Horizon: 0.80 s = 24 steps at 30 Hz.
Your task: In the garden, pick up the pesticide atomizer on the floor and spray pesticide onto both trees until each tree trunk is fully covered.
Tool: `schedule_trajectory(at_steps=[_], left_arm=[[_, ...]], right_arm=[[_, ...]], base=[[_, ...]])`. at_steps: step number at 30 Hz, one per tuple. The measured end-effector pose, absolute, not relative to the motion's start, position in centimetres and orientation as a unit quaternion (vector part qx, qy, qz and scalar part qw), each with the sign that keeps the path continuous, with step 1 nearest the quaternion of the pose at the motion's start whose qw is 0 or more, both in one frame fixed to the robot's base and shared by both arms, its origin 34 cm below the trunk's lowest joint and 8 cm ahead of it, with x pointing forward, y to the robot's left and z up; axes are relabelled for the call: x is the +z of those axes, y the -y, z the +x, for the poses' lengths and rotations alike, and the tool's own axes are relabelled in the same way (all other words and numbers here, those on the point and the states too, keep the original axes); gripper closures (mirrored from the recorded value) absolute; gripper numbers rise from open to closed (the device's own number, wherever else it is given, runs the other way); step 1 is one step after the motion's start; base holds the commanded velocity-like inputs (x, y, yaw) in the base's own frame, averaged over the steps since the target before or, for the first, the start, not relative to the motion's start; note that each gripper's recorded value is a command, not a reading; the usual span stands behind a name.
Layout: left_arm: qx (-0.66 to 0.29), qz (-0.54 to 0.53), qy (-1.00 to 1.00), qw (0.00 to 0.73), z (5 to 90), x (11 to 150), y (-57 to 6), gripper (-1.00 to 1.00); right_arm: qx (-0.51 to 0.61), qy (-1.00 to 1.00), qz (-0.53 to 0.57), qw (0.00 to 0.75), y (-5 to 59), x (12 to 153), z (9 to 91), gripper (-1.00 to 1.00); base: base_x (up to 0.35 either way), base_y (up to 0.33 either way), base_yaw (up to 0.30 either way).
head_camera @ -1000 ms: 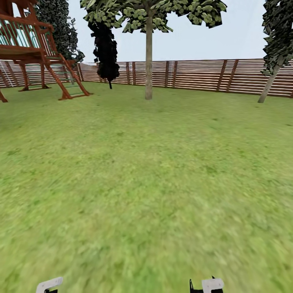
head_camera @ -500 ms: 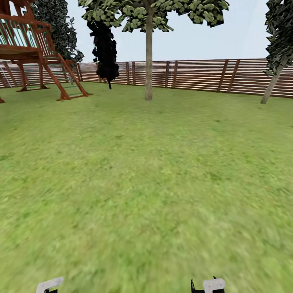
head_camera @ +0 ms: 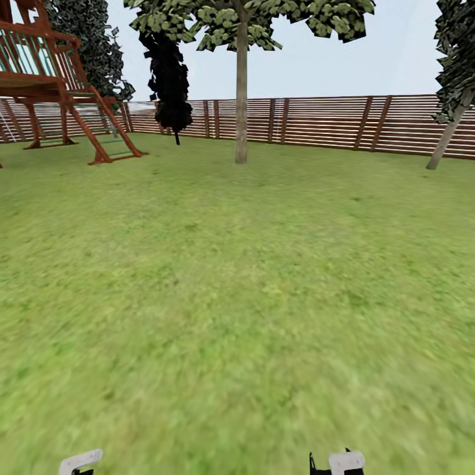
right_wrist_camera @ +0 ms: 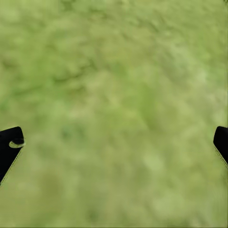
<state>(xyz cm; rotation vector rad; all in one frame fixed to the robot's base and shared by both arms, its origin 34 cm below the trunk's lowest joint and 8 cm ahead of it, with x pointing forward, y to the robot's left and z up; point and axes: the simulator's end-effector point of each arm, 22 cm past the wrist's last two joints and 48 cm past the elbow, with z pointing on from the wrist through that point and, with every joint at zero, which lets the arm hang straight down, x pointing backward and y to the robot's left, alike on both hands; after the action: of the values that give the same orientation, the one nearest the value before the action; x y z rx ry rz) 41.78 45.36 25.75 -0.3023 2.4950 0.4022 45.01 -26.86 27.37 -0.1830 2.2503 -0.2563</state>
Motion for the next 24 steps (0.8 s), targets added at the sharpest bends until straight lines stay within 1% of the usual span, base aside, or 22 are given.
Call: schedule_trajectory(at_steps=[24], left_arm=[[0.151,-0.113,-0.937,0.294,41.80,25.76,-45.35,1.00]], right_arm=[[-0.102,-0.898,-0.073,0.421,26.87,27.38,45.03,-1.00]], base=[[0.340,0.000,0.000]])
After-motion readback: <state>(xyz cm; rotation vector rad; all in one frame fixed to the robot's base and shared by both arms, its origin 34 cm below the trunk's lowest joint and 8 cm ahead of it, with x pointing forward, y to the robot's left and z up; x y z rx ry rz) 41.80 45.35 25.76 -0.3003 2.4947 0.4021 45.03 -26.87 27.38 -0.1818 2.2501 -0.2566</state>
